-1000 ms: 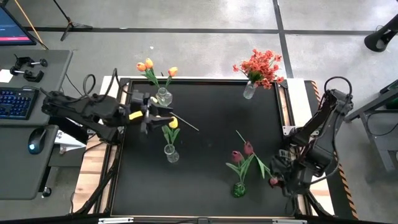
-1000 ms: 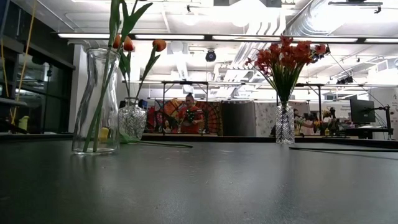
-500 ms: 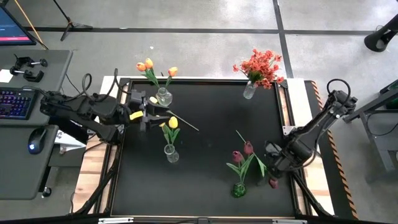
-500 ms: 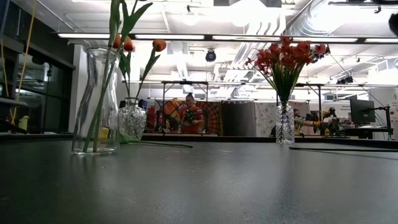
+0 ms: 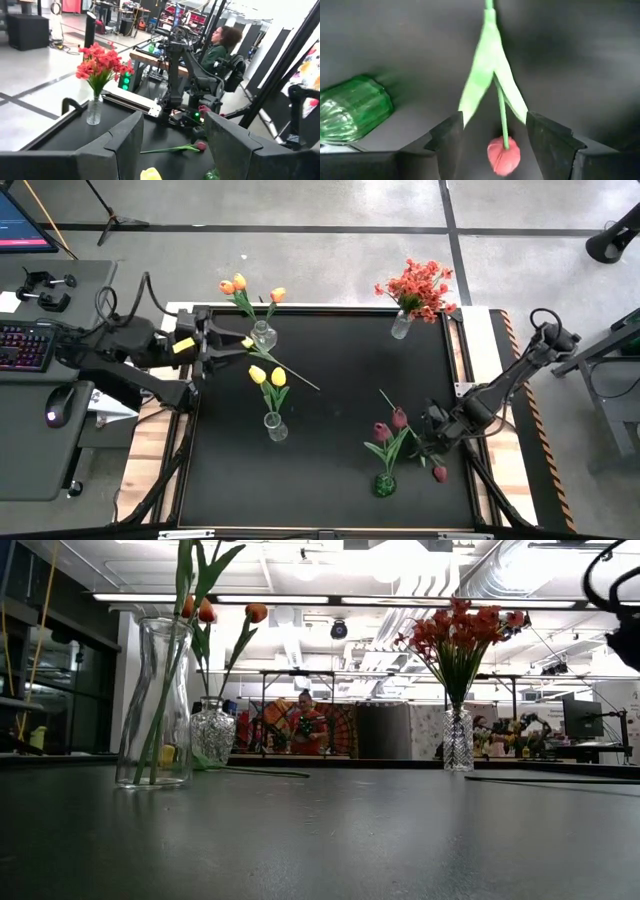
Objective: Sort flowers into vase by color
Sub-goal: Put the dark red flower into the green vase
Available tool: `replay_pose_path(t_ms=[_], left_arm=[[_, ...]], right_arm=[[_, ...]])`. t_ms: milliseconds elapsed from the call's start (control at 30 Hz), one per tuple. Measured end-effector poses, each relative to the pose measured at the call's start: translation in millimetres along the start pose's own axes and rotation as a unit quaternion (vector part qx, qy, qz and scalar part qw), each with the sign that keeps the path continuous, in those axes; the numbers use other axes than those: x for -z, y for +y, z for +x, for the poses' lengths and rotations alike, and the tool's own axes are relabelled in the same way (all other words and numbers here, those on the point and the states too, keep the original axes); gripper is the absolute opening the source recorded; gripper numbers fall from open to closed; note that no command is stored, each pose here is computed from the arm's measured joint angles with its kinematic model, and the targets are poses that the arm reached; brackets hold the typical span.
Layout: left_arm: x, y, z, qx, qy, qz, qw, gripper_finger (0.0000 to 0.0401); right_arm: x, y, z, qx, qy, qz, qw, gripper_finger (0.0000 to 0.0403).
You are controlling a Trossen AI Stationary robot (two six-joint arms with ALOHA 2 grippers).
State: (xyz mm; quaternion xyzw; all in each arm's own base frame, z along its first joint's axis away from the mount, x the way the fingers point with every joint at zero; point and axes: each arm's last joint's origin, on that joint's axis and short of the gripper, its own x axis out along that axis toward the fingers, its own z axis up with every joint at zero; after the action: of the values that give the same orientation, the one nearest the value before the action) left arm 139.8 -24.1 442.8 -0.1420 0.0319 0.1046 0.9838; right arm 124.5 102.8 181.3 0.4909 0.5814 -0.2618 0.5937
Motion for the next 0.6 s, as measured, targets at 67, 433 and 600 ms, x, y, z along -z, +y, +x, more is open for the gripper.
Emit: replay_pose_path(t_ms=[67,433,600], left_arm=[[0,0,0,-0.008,-0.002,0.002,1.0,0.0197],[8,-5,20,-0.051,0.012,0.008,0.999,0.0197],[11,-6,26,-0.069,0.014,0.013,0.997,0.0197]], right_arm=[[-4,1,1,0.001,-0.012,-0.037,0.999,0.0205],[-15,4,2,0.007,0.014,-0.227,0.974,0.0205],[-16,4,1,-0.003,0.032,-0.408,0.912,0.0205]])
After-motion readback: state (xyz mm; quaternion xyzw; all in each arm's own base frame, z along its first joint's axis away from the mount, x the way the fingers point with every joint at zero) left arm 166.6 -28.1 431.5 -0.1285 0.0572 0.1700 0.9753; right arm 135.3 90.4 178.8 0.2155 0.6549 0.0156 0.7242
